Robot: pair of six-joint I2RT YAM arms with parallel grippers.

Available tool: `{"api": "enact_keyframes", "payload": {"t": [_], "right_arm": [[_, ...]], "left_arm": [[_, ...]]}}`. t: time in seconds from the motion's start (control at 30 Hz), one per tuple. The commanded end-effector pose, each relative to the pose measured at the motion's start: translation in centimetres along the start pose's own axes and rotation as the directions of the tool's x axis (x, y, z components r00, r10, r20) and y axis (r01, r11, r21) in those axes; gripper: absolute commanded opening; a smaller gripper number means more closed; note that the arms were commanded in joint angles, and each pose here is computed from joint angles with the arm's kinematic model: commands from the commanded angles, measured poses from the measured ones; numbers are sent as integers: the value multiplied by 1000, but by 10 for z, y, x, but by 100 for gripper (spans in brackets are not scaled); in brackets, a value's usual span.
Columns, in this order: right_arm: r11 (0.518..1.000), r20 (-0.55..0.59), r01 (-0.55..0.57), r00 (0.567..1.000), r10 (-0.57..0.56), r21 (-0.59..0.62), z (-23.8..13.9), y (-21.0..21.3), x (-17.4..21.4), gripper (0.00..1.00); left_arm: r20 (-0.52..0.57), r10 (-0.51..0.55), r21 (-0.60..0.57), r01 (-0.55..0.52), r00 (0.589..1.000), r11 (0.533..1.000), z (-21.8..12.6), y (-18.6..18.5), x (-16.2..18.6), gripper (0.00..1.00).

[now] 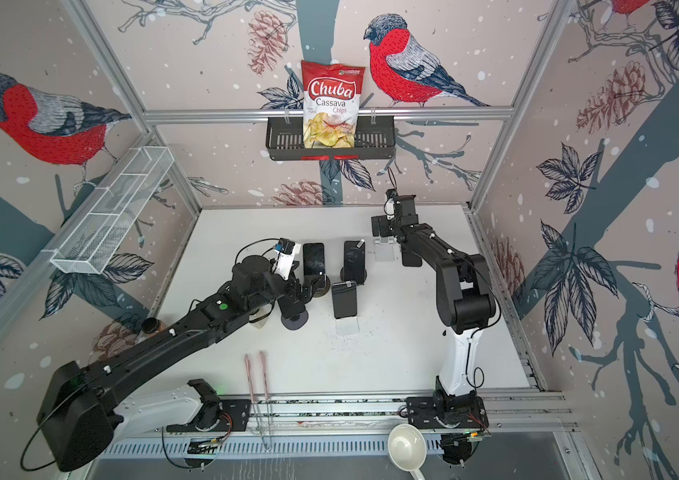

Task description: Remove the phone from the phone stand

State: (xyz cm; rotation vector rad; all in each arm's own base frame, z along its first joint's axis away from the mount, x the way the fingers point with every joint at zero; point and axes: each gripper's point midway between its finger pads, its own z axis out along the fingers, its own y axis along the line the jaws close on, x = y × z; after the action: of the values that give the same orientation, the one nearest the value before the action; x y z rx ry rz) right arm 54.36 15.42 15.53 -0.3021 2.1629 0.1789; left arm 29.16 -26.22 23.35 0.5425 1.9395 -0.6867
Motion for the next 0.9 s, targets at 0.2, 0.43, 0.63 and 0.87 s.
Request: {"api": "enact_keyframes", "payload": {"t": [0.2, 0.43, 0.63, 0.87], "right_arm": [[988, 81, -133, 989, 127, 74, -50, 3, -14, 99], [979, 93, -193, 978, 187, 65, -87, 25, 2, 100], [973, 85, -206, 977, 198, 103, -116, 36, 19, 100], [966, 74, -247, 968, 241, 81, -152, 46, 44, 99]], "left_arm": [[108, -83, -68, 90, 991, 994, -6, 14, -10, 98], [137, -99, -59, 108, 986, 992, -20, 13, -7, 98], [72, -128, -26, 130, 989, 991, -20, 7, 5, 98], [-10, -133, 14, 133, 991, 991, -20, -5, 31, 97]]}}
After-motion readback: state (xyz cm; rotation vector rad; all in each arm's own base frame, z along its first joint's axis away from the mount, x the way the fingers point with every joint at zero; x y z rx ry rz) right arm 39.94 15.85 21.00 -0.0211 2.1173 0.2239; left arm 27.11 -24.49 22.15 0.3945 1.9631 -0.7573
